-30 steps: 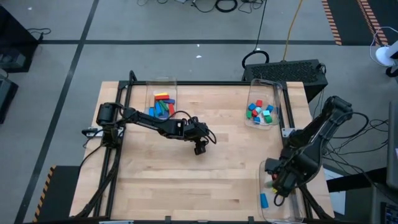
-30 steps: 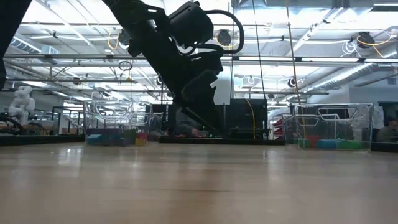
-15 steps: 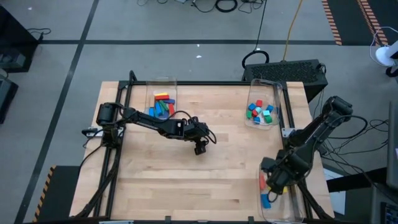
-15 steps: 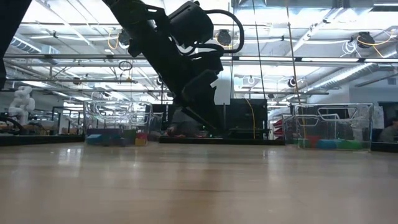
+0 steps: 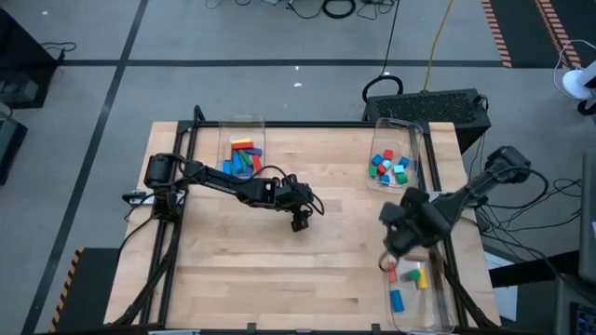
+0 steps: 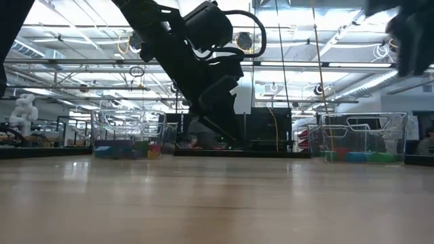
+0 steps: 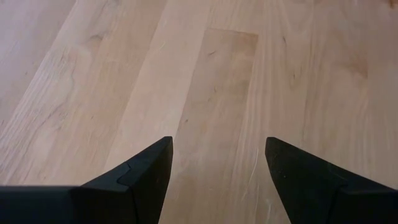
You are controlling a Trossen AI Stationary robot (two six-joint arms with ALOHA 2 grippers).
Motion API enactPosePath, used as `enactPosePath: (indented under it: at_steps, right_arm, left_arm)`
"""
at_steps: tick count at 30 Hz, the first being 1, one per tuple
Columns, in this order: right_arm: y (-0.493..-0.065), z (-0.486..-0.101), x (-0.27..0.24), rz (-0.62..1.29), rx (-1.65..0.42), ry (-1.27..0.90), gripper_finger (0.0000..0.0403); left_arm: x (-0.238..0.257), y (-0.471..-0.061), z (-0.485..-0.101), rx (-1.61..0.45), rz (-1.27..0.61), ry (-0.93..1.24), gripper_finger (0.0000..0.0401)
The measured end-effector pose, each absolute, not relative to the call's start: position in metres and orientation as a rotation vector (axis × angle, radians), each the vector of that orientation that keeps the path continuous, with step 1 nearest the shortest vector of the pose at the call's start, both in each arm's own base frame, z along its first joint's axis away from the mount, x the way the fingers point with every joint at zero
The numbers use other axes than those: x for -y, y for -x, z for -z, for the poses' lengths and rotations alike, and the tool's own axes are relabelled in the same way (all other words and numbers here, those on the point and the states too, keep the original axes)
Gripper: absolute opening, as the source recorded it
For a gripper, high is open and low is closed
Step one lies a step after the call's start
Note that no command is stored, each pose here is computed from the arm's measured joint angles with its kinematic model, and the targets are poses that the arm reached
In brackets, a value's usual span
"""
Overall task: Sort blocks by size
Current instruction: Adjust the transparent bins
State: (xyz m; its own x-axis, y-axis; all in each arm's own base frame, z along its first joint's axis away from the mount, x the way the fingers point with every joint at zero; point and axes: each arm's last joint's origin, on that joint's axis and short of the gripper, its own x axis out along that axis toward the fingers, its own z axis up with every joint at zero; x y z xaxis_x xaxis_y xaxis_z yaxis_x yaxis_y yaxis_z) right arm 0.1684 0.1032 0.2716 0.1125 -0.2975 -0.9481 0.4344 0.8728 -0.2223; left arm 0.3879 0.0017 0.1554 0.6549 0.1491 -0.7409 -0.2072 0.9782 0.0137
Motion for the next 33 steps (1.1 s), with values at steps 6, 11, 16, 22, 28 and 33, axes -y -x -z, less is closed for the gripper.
enactPosePath:
  at_steps: [6, 11, 16, 22, 28, 33]
  right_arm:
    - [-0.182, -0.252, -0.068, 0.629, -1.430, -0.181, 0.0243]
    - [-0.182, -0.227, -0.037, 0.693, -1.538, -0.235, 0.0185]
    - [-0.178, -0.215, -0.008, 0.763, -1.611, -0.274, 0.0120]
    - [-0.171, -0.205, 0.019, 0.850, -1.659, -0.346, 0.0051]
    - [-0.162, -0.201, 0.041, 1.013, -1.646, -0.319, 0.0013]
    - [-0.157, -0.202, 0.057, 1.110, -1.632, -0.295, 0.0001]
  left_arm:
    - [-0.002, -0.388, -0.155, -0.835, -0.202, 0.074, 0.0258]
    - [-0.002, -0.386, -0.154, -0.853, -0.213, 0.067, 0.0258]
    - [-0.002, -0.385, -0.153, -0.866, -0.214, 0.066, 0.0258]
    - [-0.002, -0.385, -0.153, -0.865, -0.214, 0.065, 0.0258]
    - [-0.002, -0.385, -0.153, -0.865, -0.214, 0.065, 0.0258]
    - [-0.002, -0.385, -0.153, -0.867, -0.214, 0.065, 0.0258]
